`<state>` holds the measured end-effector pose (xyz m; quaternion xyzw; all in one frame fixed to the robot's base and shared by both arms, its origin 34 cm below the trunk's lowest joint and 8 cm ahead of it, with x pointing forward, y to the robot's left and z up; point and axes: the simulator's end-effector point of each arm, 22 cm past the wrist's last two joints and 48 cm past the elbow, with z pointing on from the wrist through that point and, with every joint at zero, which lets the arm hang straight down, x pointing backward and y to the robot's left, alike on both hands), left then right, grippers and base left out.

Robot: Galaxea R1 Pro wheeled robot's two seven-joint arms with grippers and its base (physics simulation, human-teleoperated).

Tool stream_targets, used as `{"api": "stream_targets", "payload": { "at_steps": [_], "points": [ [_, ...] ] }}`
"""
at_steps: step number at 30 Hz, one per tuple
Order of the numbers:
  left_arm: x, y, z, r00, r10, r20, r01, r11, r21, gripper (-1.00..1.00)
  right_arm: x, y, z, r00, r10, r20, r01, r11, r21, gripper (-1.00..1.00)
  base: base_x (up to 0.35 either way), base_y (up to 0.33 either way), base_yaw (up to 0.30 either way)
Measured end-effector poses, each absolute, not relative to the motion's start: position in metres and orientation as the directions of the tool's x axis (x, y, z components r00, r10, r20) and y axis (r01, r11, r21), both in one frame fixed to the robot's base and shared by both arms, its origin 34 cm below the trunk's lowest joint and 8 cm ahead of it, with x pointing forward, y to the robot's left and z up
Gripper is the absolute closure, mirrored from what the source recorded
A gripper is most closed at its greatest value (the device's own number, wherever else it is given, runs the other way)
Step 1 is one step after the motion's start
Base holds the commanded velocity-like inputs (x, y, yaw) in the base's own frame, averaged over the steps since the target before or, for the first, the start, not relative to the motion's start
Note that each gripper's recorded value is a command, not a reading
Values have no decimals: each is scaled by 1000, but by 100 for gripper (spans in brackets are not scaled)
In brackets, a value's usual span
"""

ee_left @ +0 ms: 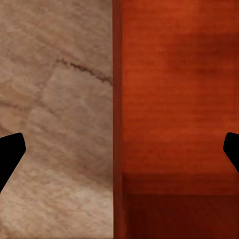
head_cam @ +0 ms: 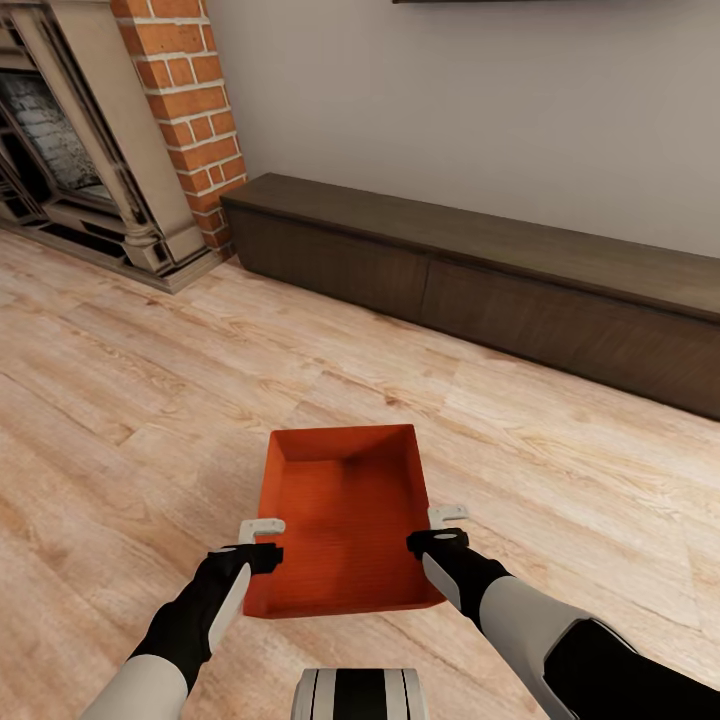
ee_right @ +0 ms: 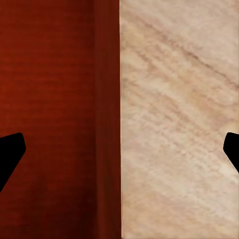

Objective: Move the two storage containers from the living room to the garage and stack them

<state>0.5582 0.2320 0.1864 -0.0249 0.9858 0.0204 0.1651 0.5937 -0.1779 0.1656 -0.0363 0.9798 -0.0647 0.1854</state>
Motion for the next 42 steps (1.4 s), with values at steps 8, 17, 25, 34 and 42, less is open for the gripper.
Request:
{"api": "stream_targets", "payload": {
  "at_steps": [8, 17, 25, 34, 42],
  "points": [
    [558, 232, 186, -944, -43, -326, -56, 998, 31, -100, 594, -178, 166, -929, -95, -359, -47, 989, -140, -100, 1, 0, 0],
    [555, 233, 184, -947, -45, -318, -58, 998, 33, -100, 594, -176, 166, -928, -96, -359, -48, 989, -138, -100, 0, 0, 0],
    [553, 234, 183, -948, -48, -314, -61, 998, 31, -100, 593, -173, 166, -929, -97, -358, -51, 989, -136, -100, 0, 0, 0],
    [553, 233, 183, -949, -48, -312, -60, 998, 30, -100, 594, -174, 166, -928, -95, -359, -49, 989, -136, -100, 0, 0, 0],
    [553, 228, 182, -947, -80, -312, -84, 996, -1, 100, 591, -178, 165, -930, -103, -352, -53, 988, -147, 100, 0, 0, 0]
  ]
}}
